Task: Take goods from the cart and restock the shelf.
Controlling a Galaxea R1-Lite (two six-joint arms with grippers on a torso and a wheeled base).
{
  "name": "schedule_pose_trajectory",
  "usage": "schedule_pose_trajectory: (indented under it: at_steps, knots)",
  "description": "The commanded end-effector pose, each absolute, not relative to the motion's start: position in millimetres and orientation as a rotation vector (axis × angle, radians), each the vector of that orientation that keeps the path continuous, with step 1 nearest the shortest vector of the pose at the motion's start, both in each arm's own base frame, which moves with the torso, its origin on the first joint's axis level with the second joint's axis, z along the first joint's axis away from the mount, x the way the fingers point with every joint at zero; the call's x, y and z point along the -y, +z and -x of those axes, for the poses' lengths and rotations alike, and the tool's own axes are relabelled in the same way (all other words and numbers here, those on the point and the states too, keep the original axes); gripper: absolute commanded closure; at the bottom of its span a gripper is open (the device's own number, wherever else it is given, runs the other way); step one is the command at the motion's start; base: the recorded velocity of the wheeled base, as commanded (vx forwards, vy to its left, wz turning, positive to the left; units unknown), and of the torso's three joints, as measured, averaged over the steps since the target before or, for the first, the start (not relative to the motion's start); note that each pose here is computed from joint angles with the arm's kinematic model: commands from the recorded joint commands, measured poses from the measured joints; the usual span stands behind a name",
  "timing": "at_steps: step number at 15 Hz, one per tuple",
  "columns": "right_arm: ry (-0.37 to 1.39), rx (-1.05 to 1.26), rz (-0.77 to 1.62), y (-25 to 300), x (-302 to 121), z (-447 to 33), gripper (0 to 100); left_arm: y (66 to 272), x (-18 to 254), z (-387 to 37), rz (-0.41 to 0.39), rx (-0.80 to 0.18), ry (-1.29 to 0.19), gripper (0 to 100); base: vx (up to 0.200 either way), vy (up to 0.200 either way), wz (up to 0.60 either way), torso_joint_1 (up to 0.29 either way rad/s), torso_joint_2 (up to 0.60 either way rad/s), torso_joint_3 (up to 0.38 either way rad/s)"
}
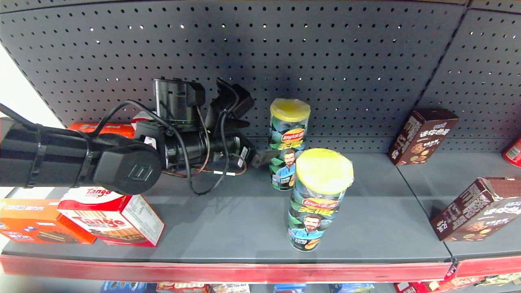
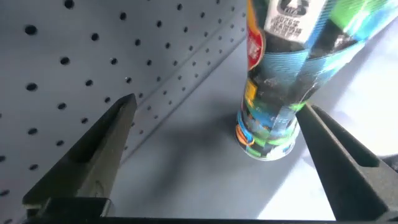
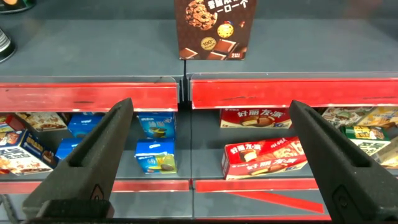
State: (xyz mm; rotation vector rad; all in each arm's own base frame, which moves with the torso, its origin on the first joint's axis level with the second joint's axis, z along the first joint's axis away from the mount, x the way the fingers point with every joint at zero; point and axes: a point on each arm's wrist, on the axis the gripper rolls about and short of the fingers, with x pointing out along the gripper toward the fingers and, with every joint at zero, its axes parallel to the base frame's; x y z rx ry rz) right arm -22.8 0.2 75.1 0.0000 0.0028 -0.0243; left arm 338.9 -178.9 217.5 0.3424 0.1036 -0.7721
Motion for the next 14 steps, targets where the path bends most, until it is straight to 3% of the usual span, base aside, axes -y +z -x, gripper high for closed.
schedule_pose_trajectory:
  at_steps: [1,9,14]
  knots:
    - [-0.023,-0.003,0.0,75,0,23,0,213,180,-344,-0.344,-0.114,-0.768,0,0.0,0.0,0.0,0.0,0.0,0.0]
    - [-0.023,-0.003,0.0,75,0,23,0,205,178,-344,-0.347,-0.14,-0.749,0,0.0,0.0,0.0,0.0,0.0,0.0]
    - [-0.025,-0.003,0.0,75,0,23,0,210,165,-307,-0.375,-0.11,-0.615,0,0.0,0.0,0.0,0.0,0.0,0.0]
